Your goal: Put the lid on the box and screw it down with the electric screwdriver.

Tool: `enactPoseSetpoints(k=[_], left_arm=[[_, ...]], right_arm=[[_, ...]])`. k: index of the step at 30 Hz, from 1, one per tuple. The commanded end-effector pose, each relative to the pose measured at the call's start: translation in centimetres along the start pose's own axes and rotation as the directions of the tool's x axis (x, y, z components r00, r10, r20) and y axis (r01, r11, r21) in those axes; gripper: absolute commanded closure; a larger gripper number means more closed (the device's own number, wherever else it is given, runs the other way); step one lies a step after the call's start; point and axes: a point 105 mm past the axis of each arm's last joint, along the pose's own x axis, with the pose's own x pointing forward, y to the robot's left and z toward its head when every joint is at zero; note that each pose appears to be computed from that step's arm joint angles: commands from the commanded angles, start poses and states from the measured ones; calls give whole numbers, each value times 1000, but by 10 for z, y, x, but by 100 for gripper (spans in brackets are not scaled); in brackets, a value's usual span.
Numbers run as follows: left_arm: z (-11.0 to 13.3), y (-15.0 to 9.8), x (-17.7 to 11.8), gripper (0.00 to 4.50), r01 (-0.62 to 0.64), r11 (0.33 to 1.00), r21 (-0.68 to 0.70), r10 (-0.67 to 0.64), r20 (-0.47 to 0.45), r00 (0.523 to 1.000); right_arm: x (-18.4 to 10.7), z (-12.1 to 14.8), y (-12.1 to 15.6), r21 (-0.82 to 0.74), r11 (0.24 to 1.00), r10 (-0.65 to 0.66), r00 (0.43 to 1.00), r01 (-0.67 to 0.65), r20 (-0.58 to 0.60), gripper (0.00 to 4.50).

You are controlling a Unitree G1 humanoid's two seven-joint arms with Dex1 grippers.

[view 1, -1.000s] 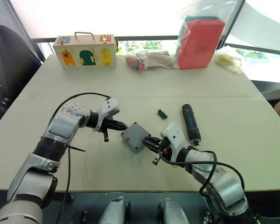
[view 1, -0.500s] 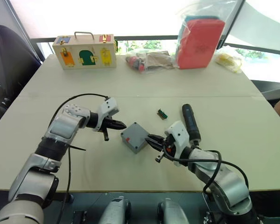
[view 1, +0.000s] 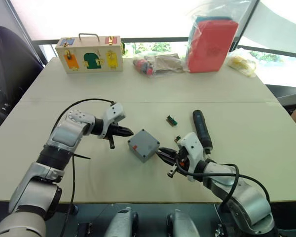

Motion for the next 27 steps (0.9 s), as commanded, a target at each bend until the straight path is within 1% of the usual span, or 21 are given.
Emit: enactPoseSetpoints(k=[1, 5, 15, 27], left_arm=[[20, -2, -6, 450, 3, 999, 45, -5, 49, 999], [22, -6, -6, 450, 15, 999, 43, -17, 51, 999], [24, -13, 0, 450, 38, 999, 36, -40, 51, 998], [27, -14, 7, 450, 42, 998, 36, -44, 62, 997]], right_arm=[[0, 3, 5, -8, 1000, 23, 1000, -23, 11, 393], [4, 2, 5, -8, 1000, 28, 1000, -28, 12, 393], [14, 13, 6, -4, 999, 37, 998, -37, 51, 393], [16, 14, -1, -7, 1000, 7, 999, -6, 54, 393]])
